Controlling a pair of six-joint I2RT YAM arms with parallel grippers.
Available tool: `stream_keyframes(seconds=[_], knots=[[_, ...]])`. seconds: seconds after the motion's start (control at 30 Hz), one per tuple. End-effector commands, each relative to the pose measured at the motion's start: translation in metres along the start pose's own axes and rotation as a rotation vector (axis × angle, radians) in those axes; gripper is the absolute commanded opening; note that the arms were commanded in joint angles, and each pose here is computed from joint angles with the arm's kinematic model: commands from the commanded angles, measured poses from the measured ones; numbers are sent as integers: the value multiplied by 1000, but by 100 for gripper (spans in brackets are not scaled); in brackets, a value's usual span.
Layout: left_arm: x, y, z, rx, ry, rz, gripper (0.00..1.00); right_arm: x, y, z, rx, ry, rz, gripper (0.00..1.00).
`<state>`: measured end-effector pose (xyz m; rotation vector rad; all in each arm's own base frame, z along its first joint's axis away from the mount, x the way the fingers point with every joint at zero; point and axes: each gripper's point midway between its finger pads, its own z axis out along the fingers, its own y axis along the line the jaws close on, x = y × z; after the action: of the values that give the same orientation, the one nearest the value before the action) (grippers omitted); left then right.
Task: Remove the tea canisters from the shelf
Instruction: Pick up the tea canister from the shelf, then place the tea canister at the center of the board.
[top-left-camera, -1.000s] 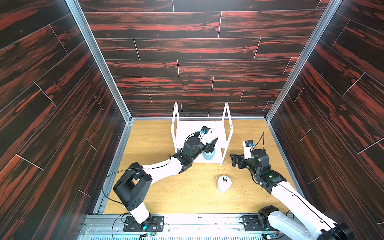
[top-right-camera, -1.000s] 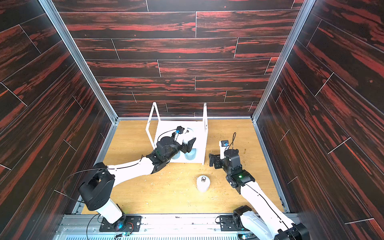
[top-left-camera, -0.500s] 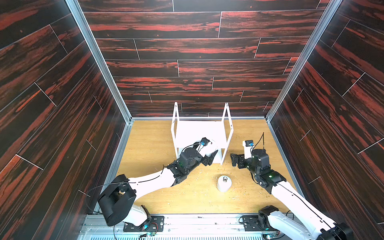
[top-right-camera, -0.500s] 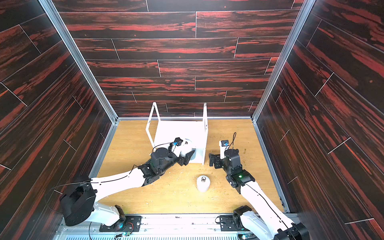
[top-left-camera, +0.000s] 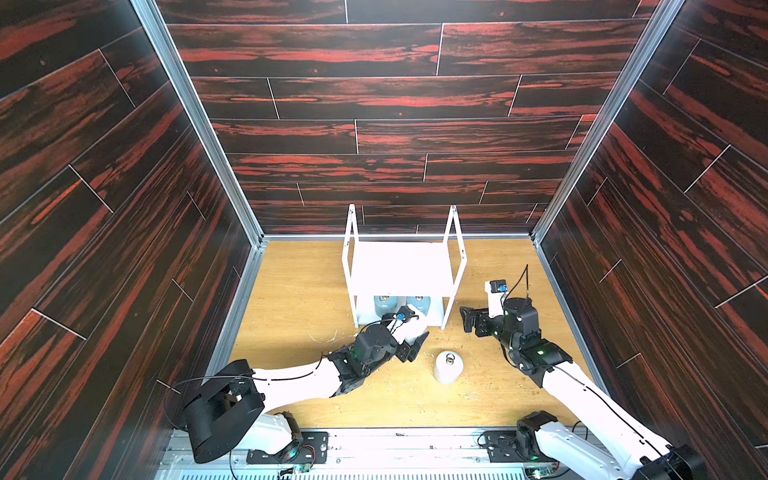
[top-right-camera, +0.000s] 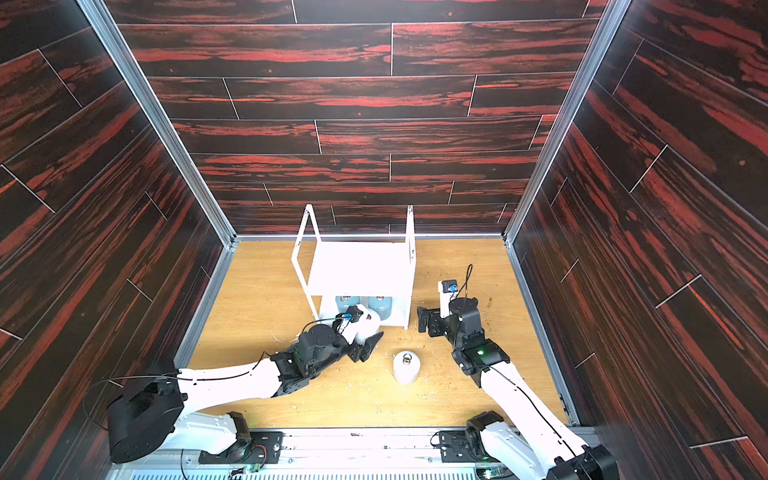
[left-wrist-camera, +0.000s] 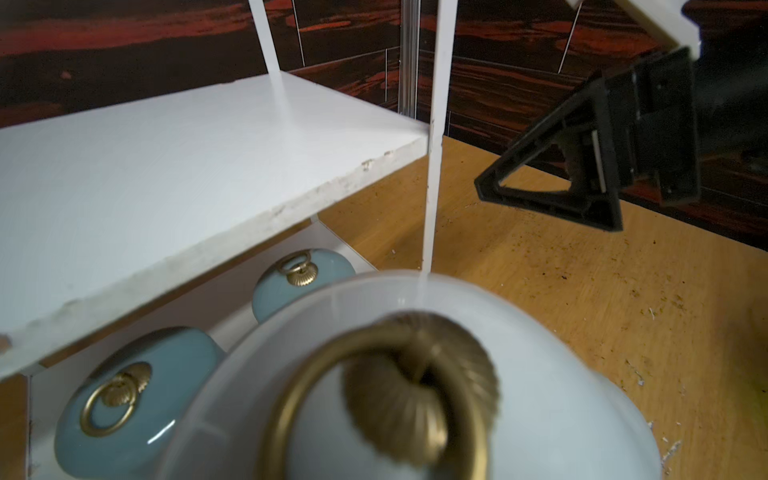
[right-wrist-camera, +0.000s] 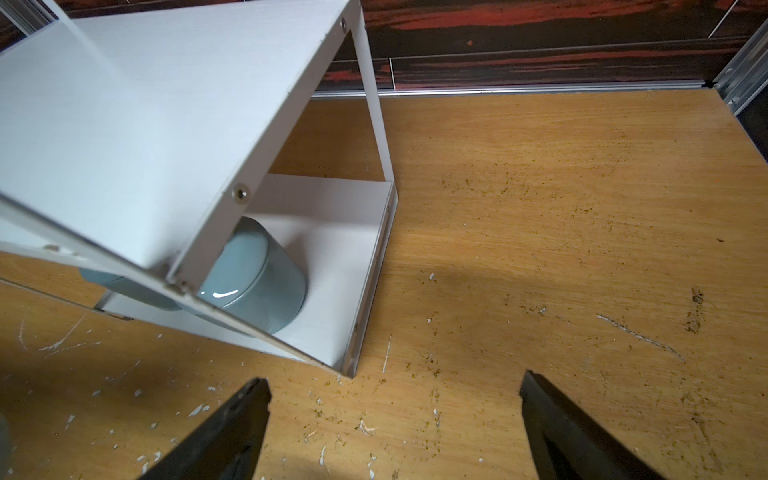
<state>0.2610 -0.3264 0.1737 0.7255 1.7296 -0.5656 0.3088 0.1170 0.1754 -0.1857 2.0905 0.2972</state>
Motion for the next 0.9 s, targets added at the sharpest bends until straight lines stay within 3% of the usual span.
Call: stream_keyframes(seconds=[0.0, 0.4, 0.63, 0.87], knots=[[-34, 0, -13, -11, -159, -65, 68, -1, -1, 1, 3, -5, 11, 98], [17, -16, -2, 24, -109, -109, 68, -1, -1, 5, 4, 5, 16, 98], [36, -14, 2, 8, -141, -179, 68, -1, -3, 5, 13, 11, 10, 98], [54, -21, 9, 15, -91, -155, 69, 1, -3, 9, 11, 22, 11, 98]])
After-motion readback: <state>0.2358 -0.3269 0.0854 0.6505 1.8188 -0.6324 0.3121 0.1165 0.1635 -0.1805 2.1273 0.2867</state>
